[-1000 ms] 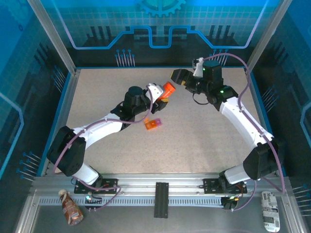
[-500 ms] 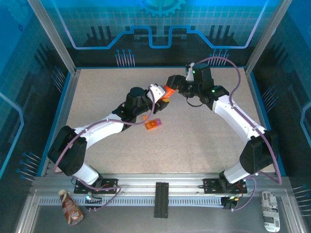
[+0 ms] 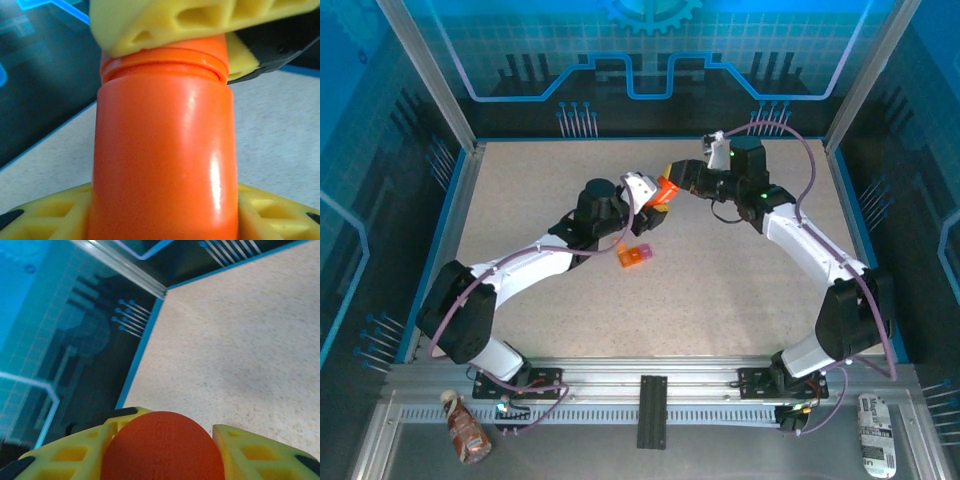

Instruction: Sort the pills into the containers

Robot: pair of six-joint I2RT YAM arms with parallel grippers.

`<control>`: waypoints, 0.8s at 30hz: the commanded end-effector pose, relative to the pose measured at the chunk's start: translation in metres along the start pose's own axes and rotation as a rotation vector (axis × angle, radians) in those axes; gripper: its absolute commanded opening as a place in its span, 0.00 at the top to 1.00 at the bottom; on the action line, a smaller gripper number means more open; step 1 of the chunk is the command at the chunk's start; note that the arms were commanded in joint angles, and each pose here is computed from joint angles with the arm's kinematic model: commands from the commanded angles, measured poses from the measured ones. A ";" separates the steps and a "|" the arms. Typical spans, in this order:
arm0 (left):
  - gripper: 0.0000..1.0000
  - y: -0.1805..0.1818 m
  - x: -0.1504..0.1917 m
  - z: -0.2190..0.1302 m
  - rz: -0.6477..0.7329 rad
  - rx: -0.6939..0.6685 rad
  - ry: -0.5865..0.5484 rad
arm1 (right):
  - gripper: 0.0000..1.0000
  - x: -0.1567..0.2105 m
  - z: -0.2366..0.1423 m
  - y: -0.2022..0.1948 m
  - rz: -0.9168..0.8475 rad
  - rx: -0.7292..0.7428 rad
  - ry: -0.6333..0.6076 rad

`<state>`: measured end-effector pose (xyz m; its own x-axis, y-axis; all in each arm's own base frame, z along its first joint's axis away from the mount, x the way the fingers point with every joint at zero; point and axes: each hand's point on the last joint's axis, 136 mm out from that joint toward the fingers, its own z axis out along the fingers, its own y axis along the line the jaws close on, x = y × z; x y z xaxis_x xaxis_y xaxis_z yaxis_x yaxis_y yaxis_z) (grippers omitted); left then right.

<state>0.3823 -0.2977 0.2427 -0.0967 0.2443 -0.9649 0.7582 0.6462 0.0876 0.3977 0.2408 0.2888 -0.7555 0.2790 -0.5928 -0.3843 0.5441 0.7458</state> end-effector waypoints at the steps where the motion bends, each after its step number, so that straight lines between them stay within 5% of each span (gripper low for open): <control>1: 1.00 -0.033 -0.036 -0.026 -0.104 0.229 -0.104 | 0.59 -0.026 -0.024 0.038 -0.269 -0.161 -0.090; 8: 1.00 -0.042 -0.040 -0.034 -0.215 0.350 -0.105 | 0.59 -0.015 -0.028 0.041 -0.400 -0.182 -0.057; 24: 1.00 -0.015 -0.021 -0.020 -0.141 0.181 -0.059 | 0.61 -0.025 -0.032 0.031 -0.307 -0.094 -0.112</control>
<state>0.3594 -0.3004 0.2668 -0.2085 0.0868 -0.9742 0.8456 0.5164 -0.1350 0.3736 0.2458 0.3201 -0.6052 0.1341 -0.7847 -0.6632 0.4604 0.5901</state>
